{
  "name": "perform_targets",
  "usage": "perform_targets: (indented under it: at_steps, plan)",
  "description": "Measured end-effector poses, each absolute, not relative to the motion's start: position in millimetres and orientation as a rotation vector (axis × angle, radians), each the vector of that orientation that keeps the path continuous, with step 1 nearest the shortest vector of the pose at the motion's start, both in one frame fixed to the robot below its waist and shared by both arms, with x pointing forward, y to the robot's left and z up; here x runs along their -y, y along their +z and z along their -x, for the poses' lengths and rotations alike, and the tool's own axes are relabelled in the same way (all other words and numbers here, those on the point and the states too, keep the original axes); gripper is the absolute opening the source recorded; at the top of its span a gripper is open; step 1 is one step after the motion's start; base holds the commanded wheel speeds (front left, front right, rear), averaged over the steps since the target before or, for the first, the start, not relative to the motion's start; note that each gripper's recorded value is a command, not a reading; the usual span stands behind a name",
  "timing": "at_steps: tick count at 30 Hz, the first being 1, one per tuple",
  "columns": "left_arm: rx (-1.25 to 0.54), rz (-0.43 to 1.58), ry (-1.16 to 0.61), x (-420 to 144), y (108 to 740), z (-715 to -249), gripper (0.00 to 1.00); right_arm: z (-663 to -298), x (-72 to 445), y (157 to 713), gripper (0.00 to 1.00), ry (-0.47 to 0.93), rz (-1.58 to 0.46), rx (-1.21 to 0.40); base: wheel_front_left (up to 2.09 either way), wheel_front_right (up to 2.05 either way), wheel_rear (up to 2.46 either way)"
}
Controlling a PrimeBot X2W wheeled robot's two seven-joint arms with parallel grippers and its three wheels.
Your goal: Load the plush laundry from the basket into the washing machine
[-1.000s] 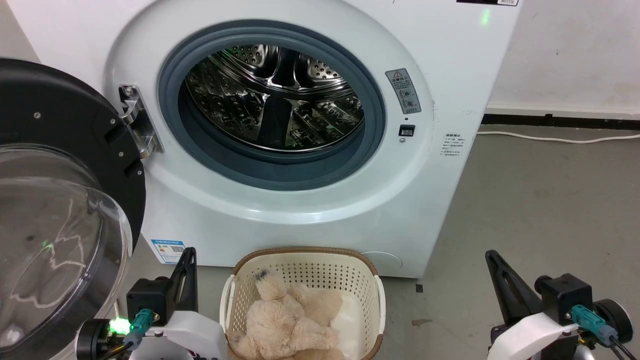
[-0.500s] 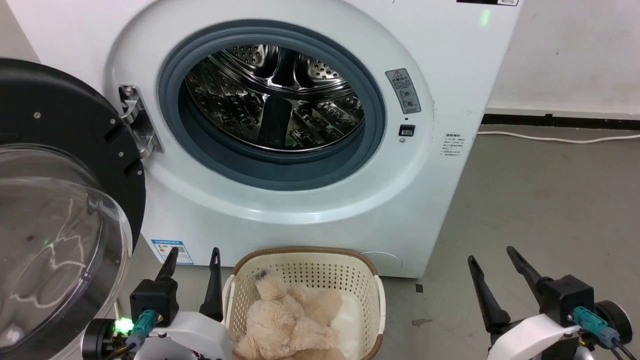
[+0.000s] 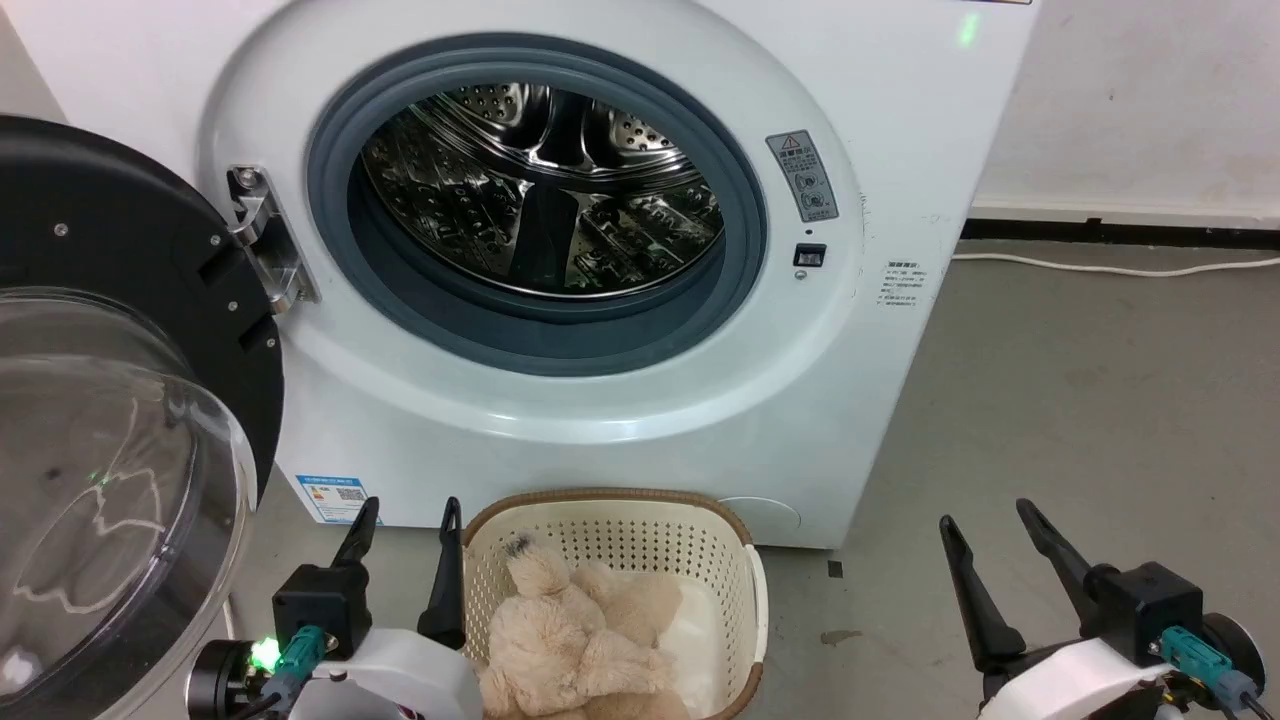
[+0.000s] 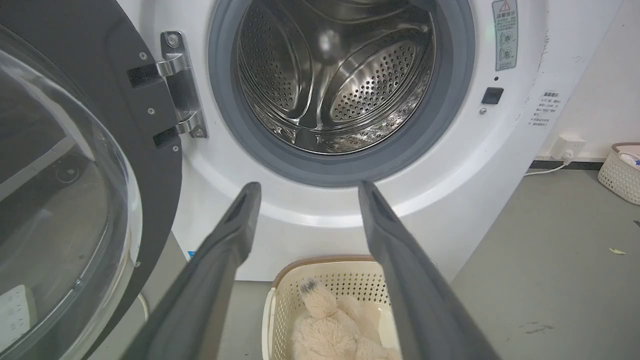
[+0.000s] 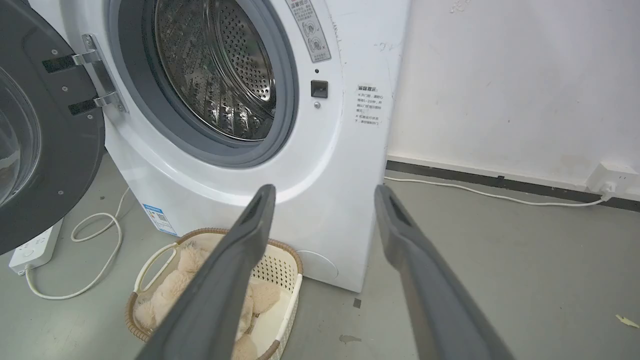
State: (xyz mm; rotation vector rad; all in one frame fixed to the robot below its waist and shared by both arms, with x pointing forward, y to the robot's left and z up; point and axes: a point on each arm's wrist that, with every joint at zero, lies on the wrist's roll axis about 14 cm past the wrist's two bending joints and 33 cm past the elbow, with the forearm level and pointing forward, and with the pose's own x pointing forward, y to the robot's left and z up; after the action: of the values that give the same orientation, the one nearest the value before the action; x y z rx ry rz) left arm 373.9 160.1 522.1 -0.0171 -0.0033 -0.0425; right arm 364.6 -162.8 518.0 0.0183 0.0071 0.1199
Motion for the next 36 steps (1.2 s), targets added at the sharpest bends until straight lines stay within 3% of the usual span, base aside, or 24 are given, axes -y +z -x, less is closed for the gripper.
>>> perform_targets:
  at_steps: [20, 36]
  plan:
    - [-0.075, 0.113, -0.127, -127.7, 490.1, -398.8, 1.0, -369.6, 178.3, 507.0, 1.0, 0.07, -0.073, -0.017, 0.0, 0.0, 0.0]
    - [-0.368, 0.181, -0.172, -94.3, 407.5, -430.7, 1.0, -375.5, 198.3, 482.3, 1.0, -0.001, -0.127, -0.067, 0.0, 0.0, 0.0]
